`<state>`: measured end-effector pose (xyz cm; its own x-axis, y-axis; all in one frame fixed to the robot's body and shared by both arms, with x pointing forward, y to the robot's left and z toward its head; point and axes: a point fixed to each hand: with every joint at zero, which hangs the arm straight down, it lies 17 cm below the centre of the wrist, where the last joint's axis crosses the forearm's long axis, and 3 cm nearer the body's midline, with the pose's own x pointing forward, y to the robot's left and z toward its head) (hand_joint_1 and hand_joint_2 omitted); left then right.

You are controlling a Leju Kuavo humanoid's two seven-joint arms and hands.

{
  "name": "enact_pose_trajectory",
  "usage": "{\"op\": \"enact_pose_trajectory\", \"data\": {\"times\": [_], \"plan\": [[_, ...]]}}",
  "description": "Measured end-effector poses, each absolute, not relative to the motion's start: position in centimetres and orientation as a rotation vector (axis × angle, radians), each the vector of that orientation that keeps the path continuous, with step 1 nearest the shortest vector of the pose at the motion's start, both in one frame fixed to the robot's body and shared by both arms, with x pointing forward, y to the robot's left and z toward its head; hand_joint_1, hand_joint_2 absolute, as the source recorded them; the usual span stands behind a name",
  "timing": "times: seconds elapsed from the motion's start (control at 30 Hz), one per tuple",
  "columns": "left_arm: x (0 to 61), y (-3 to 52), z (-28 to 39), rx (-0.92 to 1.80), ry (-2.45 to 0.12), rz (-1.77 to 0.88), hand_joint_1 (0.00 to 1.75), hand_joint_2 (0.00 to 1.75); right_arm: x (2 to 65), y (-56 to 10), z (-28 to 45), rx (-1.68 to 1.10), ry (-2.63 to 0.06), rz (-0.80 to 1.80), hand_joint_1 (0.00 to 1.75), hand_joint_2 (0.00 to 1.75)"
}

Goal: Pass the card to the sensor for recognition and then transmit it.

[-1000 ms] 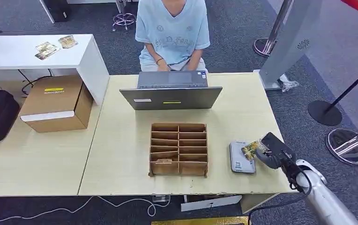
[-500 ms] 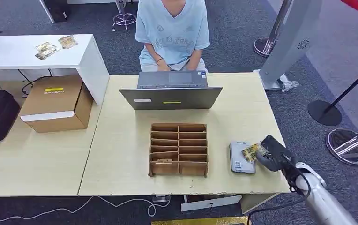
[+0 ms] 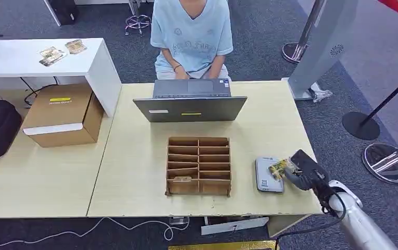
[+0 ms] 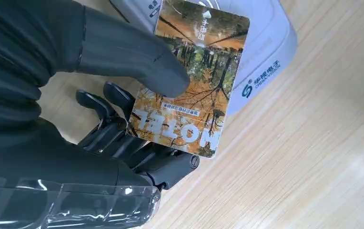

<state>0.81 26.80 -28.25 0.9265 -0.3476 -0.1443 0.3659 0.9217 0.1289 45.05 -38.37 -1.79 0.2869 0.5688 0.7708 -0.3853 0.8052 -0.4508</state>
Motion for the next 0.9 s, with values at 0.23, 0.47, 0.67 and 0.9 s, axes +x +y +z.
{"op": "enact_pose_trajectory", "data": {"times": [0.23, 0.47, 0.67, 0.9], "plan": [[0.7, 26.8, -28.2, 0.153, 0.122, -0.349, 0.00, 0.00, 45.3, -38.2, -0.9, -0.142, -1.141, 0.597, 1.75, 1.75], [0.7, 26.8, -28.3, 0.152, 0.124, -0.327, 0.00, 0.00, 45.5, -36.5, 1.1, 0.026, -1.226, 0.521, 1.75, 1.75], [0.7, 26.8, -28.3, 0.155, 0.124, -0.300, 0.00, 0.00, 46.1, -35.5, 4.0, 0.157, -1.328, 0.446, 1.75, 1.75], [0.7, 26.4, -28.2, 0.153, 0.125, -0.278, 0.00, 0.00, 47.0, -34.5, 5.3, 0.152, -1.414, 0.416, 1.75, 1.75]]}}
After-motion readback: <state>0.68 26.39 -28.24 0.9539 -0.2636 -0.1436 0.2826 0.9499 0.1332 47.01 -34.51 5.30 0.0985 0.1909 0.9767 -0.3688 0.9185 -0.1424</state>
